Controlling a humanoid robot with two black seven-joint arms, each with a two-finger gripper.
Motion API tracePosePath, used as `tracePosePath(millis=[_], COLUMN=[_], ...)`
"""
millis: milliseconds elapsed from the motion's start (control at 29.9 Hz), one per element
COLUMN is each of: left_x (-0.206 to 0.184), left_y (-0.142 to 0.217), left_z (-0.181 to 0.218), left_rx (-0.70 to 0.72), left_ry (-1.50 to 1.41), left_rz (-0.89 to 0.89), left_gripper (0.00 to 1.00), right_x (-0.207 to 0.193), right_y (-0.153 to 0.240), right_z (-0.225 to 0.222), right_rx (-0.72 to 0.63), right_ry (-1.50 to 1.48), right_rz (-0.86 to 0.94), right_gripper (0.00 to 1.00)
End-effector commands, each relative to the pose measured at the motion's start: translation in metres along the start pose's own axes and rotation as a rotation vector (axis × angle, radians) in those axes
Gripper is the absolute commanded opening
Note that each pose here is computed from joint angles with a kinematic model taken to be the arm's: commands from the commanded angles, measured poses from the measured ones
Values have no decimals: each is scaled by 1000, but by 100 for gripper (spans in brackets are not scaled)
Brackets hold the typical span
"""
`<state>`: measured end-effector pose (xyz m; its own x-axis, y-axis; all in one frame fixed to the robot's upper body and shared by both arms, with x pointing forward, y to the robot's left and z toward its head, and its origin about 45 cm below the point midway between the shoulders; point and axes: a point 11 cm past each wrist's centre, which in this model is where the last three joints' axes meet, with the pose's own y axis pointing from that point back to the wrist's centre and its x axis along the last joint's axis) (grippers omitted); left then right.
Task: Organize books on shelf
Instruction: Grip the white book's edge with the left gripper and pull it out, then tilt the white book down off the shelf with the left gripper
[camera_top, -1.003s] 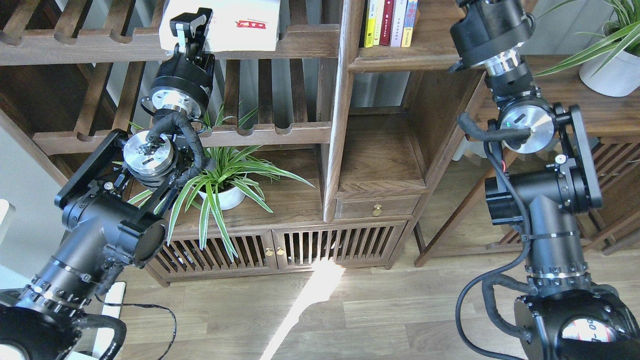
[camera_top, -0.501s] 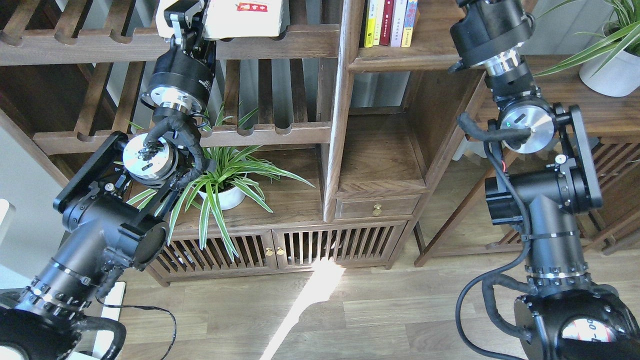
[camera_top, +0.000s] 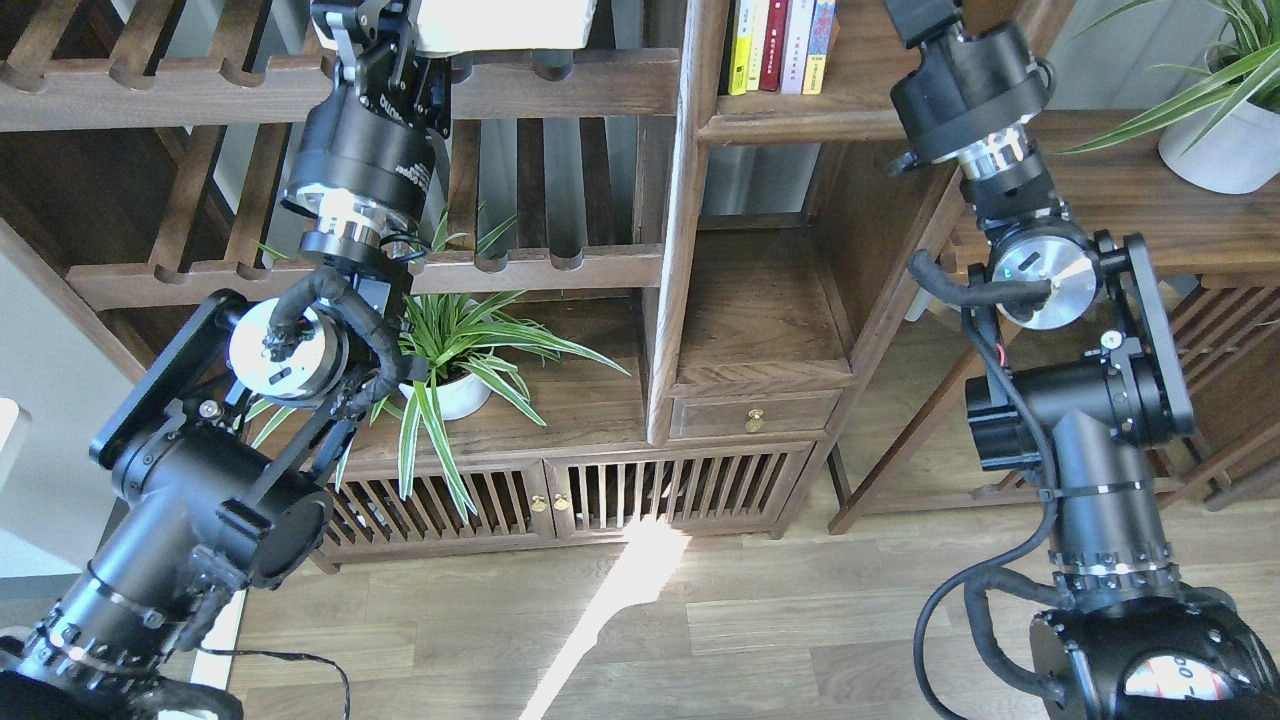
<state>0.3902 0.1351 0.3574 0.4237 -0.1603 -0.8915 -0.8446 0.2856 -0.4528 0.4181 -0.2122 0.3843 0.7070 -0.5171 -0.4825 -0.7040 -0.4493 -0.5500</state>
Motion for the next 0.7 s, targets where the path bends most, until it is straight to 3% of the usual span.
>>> tracePosePath(millis=[0, 234, 668], left_x=[-5, -14, -10], left_y=[9, 20, 79], left_z=[9, 28, 61], left_rx=[9, 19, 37], left_ry=[-25, -82, -135], left_rz=[-17, -59, -119], left_gripper=[4, 3, 2], right_x=[2, 2, 1], right_y=[3, 3, 3], right_z=[2, 6, 16], right_rx=[-5, -14, -43], right_ry=[-4, -5, -14], right_rz=[6, 10, 6], right_gripper=[99, 99, 99])
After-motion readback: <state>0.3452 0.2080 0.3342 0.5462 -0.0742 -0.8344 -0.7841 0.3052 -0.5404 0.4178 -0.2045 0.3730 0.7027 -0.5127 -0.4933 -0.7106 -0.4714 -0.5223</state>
